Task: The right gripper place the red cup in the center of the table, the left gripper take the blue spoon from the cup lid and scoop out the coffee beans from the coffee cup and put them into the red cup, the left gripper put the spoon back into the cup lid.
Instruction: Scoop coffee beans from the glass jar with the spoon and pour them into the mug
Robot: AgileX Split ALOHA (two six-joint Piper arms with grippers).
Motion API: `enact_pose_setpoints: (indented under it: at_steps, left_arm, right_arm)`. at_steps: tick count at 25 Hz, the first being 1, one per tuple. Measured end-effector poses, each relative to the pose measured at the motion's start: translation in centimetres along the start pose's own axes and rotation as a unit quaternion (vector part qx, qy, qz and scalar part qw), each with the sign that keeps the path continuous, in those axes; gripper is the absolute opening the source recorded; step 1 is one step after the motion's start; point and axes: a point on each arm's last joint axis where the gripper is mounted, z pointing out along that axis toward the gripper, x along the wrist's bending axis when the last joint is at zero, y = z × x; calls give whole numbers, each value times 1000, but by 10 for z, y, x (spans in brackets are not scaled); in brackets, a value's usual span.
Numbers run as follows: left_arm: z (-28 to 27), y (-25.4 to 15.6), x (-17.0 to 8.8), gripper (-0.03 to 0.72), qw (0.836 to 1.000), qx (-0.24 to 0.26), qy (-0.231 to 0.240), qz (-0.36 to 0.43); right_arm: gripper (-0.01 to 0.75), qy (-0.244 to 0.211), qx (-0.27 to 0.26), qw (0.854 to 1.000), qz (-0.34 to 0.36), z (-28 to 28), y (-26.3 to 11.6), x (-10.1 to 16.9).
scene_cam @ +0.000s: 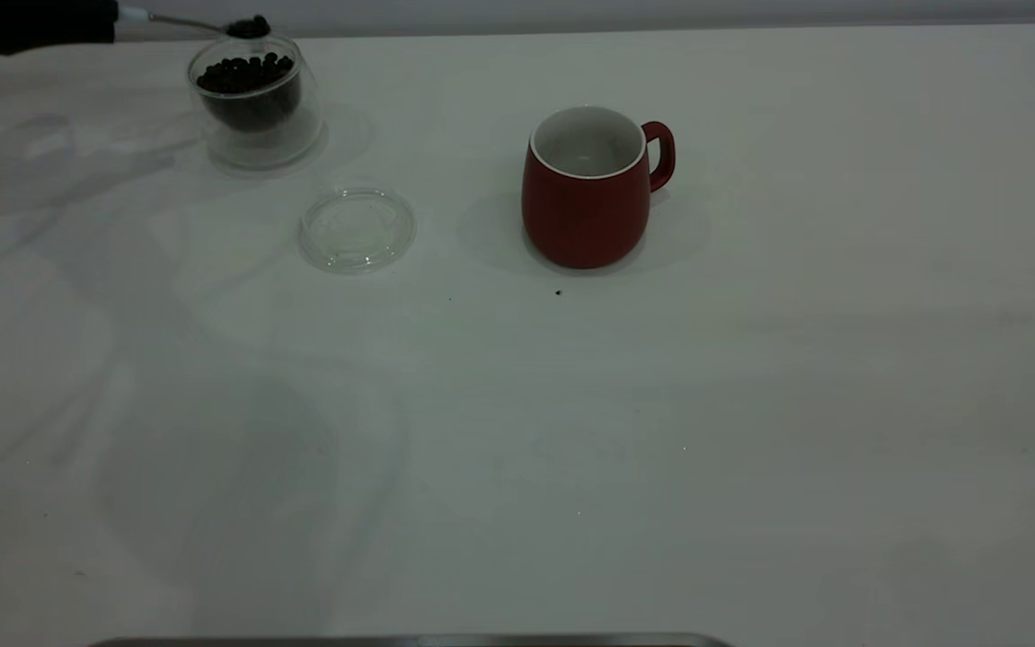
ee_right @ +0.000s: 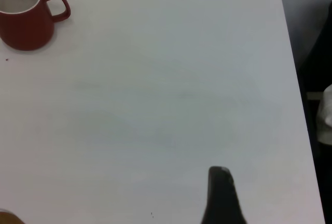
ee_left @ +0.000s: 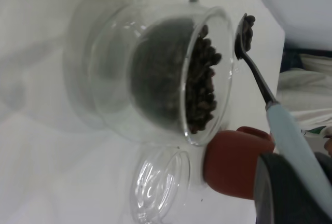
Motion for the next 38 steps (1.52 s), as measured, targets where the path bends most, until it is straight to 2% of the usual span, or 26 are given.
enact_pose_setpoints:
  at_steps: [9, 15, 23, 38]
  left_arm:
    - [3, -2, -16, 122, 1000, 13, 16, 11]
    - [8, -2, -28, 122, 1000, 15, 10, 19]
    - [18, -8, -29, 122, 1000, 23, -3, 11]
    - [65, -23, -55, 122, 997, 71, -8, 39]
  right_arm:
    - [550, 0, 0, 1000, 0, 0, 0, 0]
    - [550, 0, 0, 1000, 0, 0, 0, 0]
    - [550, 0, 0, 1000, 0, 0, 0, 0]
    - [550, 0, 0, 1000, 0, 0, 0, 0]
